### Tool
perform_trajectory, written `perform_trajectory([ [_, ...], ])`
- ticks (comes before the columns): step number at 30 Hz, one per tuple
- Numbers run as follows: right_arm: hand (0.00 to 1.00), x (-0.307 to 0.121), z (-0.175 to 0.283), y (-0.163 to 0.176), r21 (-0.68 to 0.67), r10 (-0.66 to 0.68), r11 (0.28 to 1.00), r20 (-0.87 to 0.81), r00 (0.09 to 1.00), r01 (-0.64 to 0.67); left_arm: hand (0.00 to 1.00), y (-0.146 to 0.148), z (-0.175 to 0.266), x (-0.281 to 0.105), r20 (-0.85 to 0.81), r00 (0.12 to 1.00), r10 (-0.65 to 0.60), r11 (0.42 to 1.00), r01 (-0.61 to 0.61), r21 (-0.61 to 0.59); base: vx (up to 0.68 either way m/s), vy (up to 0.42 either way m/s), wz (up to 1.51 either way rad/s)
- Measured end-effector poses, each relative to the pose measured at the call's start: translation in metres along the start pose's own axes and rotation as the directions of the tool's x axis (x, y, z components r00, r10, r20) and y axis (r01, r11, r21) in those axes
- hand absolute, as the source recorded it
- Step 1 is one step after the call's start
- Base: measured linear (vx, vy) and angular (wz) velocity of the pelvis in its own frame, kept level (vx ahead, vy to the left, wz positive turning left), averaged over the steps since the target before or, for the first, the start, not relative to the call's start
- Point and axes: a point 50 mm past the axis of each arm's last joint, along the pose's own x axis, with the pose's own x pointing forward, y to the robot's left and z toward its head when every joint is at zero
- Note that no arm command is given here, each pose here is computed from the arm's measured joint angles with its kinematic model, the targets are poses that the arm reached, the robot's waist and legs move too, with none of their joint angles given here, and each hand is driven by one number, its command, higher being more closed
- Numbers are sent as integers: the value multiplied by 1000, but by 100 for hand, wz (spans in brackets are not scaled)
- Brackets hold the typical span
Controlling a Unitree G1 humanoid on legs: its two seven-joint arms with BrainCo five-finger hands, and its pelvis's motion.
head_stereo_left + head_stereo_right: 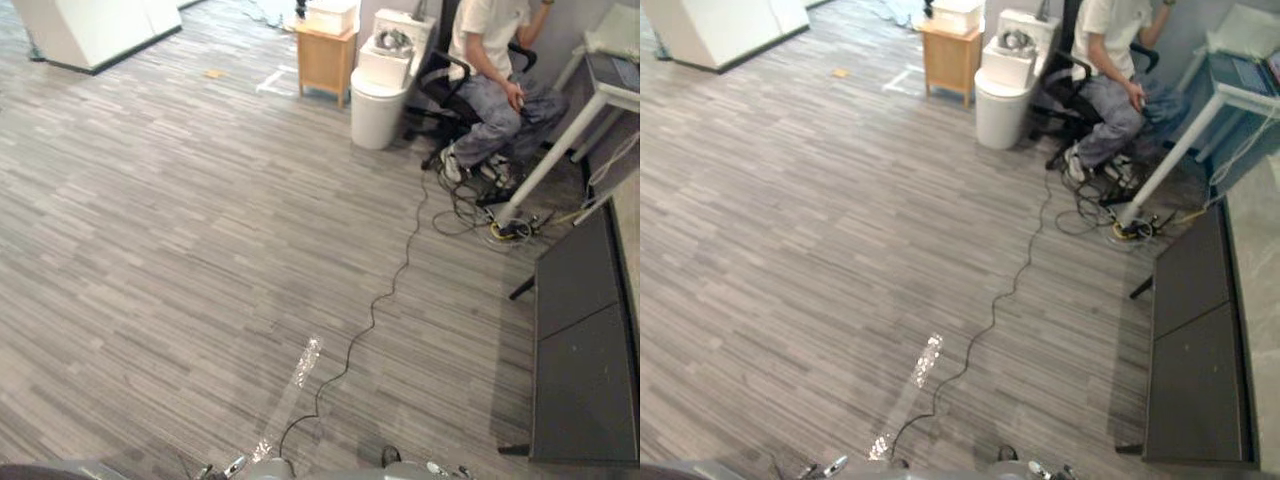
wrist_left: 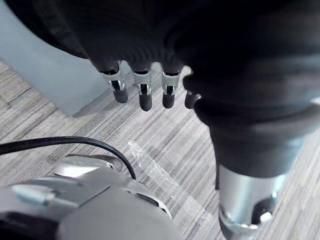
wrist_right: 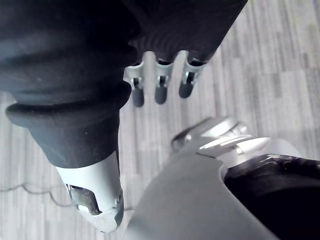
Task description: Organize washtable
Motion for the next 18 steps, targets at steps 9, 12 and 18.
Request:
perform_trajectory([
  [9, 0, 2, 15, 0, 87, -16, 996, 63, 998, 11, 0, -4, -1, 0, -1, 1000, -18, 1000, 19, 22, 48, 73, -19],
  [12, 0, 1, 16, 3, 88, -6, 996, 69, 998, 0, 0, -3, 0, 1, -4, 999, -31, 998, 32, 48, 105, -9, -10],
  [18, 0, 1, 18, 6, 104, 5, 995, 83, 997, -14, 0, -1, -1, 0, -6, 1000, -29, 998, 30, 54, 180, -130, -2],
])
